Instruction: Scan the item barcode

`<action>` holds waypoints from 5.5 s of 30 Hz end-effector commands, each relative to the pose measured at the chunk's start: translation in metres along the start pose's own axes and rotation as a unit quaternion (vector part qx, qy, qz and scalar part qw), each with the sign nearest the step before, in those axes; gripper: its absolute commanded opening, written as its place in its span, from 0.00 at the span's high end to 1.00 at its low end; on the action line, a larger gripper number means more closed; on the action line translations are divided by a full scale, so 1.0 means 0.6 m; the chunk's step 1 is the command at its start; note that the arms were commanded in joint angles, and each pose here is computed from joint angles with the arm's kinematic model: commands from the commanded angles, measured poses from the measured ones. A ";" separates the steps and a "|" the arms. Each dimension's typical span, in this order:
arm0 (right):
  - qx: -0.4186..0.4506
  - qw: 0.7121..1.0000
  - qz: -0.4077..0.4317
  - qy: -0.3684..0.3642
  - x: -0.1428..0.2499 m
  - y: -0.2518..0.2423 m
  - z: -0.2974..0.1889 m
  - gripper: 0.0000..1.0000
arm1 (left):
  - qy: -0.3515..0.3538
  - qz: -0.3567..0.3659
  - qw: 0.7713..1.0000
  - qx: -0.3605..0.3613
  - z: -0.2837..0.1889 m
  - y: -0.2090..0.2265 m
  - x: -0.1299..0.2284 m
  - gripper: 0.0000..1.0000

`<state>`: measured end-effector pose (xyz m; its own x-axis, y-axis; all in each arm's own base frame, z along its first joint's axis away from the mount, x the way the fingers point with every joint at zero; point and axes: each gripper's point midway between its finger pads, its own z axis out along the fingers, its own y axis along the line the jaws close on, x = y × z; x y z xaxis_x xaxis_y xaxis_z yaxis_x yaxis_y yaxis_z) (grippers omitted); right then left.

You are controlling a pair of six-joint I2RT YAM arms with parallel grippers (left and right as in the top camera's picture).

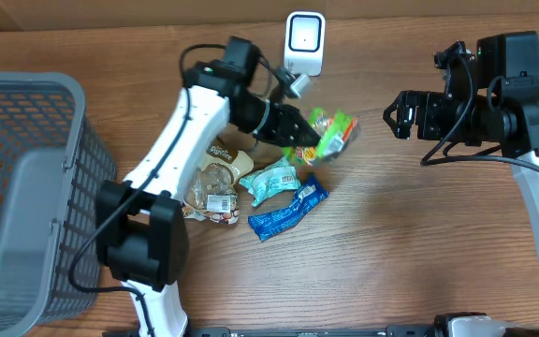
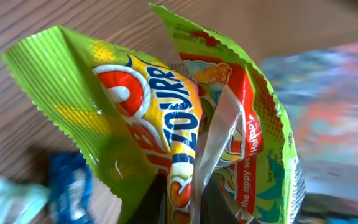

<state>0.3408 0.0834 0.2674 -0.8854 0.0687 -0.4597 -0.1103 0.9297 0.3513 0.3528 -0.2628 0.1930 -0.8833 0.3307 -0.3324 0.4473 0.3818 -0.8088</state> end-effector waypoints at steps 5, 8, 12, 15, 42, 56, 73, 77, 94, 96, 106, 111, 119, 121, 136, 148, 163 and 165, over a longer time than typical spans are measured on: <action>0.022 1.000 -0.004 -0.005 -0.013 -0.012 0.005 0.00 | -0.124 0.090 0.963 0.223 -0.145 -0.125 -0.050 0.96; 0.027 1.000 -0.002 0.000 -0.017 -0.018 0.018 0.00 | -0.127 0.085 0.963 0.222 -0.150 -0.122 -0.051 0.96; 0.028 1.000 0.000 0.007 -0.019 -0.023 0.032 0.00 | -0.123 0.074 0.964 0.224 -0.155 -0.134 -0.057 0.96; 0.029 0.999 0.005 0.016 -0.018 -0.027 0.045 0.00 | -0.128 0.100 0.962 0.220 -0.178 -0.171 -0.079 0.96; 0.030 0.999 0.007 0.022 -0.014 -0.028 0.048 0.00 | -0.224 0.059 0.973 0.006 -0.252 -0.262 -0.197 0.96; 0.024 0.999 0.011 0.029 -0.009 -0.025 0.048 0.00 | -0.091 -0.011 0.894 -0.439 -0.136 0.004 -0.123 0.38; 0.029 0.999 0.011 0.043 0.003 -0.029 0.046 0.00 | 0.099 -0.063 0.900 -0.420 -0.028 0.244 -0.048 0.23; 0.030 0.999 0.012 0.044 0.004 -0.029 0.046 0.00 | 0.132 -0.089 0.902 -0.402 0.004 0.278 -0.021 0.23; 0.029 0.999 0.011 0.042 0.002 -0.028 0.046 0.00 | 0.199 -0.140 0.896 -0.372 0.076 0.361 0.044 0.96; 0.029 0.999 0.011 0.042 0.002 -0.028 0.046 0.00 | 0.198 -0.148 0.904 -0.350 0.079 0.345 0.042 0.96; 0.029 0.999 0.011 0.043 0.002 -0.028 0.046 0.00 | -0.034 -0.077 0.980 0.179 -0.042 0.053 -0.129 0.96; 0.029 0.999 0.011 0.042 0.002 -0.029 0.046 0.00 | -0.103 -0.039 0.966 0.235 -0.129 -0.019 -0.160 0.96; 0.029 0.999 0.011 0.040 0.000 -0.028 0.047 0.00 | -0.118 0.089 0.975 0.164 -0.204 -0.180 -0.136 0.96; 0.029 0.999 0.011 0.040 0.000 -0.028 0.047 0.00 | -0.117 0.088 0.983 0.110 -0.217 -0.204 -0.130 0.96; 0.029 0.999 0.012 0.039 -0.001 -0.028 0.047 0.00 | -0.174 0.101 0.975 -0.098 -0.235 -0.247 -0.146 0.96; 0.028 0.999 0.011 0.038 -0.002 -0.028 0.047 0.00 | -0.201 0.075 0.808 -0.549 -0.263 -0.051 -0.207 0.96; 0.028 0.999 0.011 0.037 -0.002 -0.028 0.047 0.00 | -0.262 0.117 0.530 -0.798 -0.130 0.161 -0.346 0.96; 0.028 0.999 0.011 0.037 -0.002 -0.028 0.047 0.00 | -0.268 0.125 0.525 -0.798 -0.112 0.181 -0.356 0.96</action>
<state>0.3527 0.0764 0.2310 -0.9289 0.0673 -0.3642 -0.0534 0.9487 0.3116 0.5968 -0.2393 0.2078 -0.5014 0.3491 -0.7917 -0.1838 0.8511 0.4918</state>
